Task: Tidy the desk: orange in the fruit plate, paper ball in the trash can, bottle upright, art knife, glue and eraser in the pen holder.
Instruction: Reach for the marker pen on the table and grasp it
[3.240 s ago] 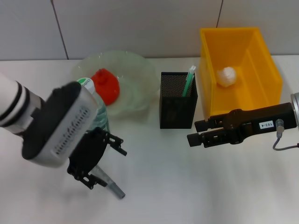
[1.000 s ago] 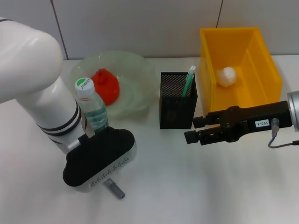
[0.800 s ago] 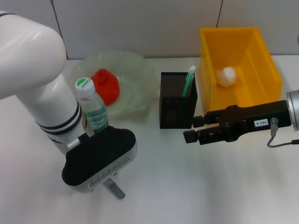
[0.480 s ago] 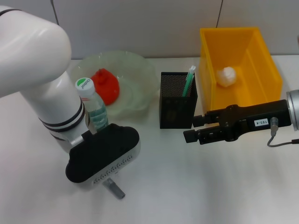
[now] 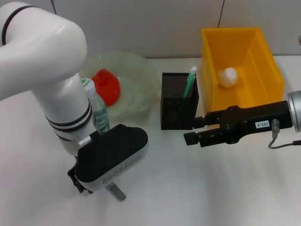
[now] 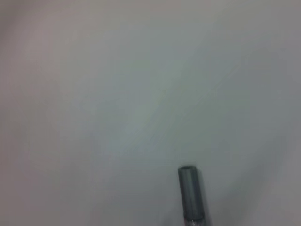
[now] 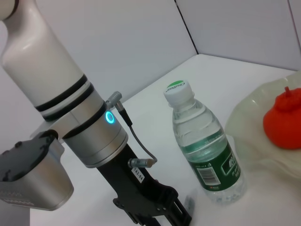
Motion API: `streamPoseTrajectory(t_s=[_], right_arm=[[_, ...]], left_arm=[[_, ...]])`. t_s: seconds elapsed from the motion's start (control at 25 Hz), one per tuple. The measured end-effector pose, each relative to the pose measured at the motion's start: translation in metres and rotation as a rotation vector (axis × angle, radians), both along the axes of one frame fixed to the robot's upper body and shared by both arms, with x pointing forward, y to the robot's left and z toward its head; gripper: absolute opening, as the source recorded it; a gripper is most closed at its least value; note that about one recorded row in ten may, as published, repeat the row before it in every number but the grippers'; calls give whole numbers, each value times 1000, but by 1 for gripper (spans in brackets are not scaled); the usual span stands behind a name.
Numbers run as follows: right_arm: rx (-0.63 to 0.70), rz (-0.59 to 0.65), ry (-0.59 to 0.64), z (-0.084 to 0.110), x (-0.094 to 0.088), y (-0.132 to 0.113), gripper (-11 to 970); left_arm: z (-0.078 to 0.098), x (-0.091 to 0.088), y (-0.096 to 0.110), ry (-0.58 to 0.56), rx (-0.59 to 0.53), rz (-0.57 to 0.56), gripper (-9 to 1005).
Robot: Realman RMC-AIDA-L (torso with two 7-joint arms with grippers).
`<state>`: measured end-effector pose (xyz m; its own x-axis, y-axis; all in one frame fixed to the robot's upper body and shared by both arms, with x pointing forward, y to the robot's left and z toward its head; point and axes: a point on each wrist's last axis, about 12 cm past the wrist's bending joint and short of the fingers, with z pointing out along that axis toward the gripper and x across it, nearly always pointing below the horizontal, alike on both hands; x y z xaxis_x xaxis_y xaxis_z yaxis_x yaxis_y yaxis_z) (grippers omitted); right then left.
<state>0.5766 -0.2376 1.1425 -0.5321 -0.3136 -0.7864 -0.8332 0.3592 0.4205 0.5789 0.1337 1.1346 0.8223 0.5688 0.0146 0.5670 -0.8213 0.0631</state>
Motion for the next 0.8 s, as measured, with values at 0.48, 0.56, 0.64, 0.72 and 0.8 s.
streamPoseTrajectory(t_s=[0.48, 0.56, 0.64, 0.72, 0.8], right_arm=[[2, 4, 2, -3, -3, -1, 745], [2, 4, 2, -4, -3, -1, 745], [2, 4, 0, -5, -4, -2, 745], [3, 5, -1, -5, -4, -2, 745], [5, 5, -1, -5, -5, -3, 745]], left_arm=[[2, -1, -6, 8, 5, 18, 632], [1, 0, -8, -3, 10, 21, 633], [1, -1, -10, -4, 8, 20, 633], [1, -1, -10, -6, 7, 19, 634], [2, 0, -11, -7, 8, 16, 633]])
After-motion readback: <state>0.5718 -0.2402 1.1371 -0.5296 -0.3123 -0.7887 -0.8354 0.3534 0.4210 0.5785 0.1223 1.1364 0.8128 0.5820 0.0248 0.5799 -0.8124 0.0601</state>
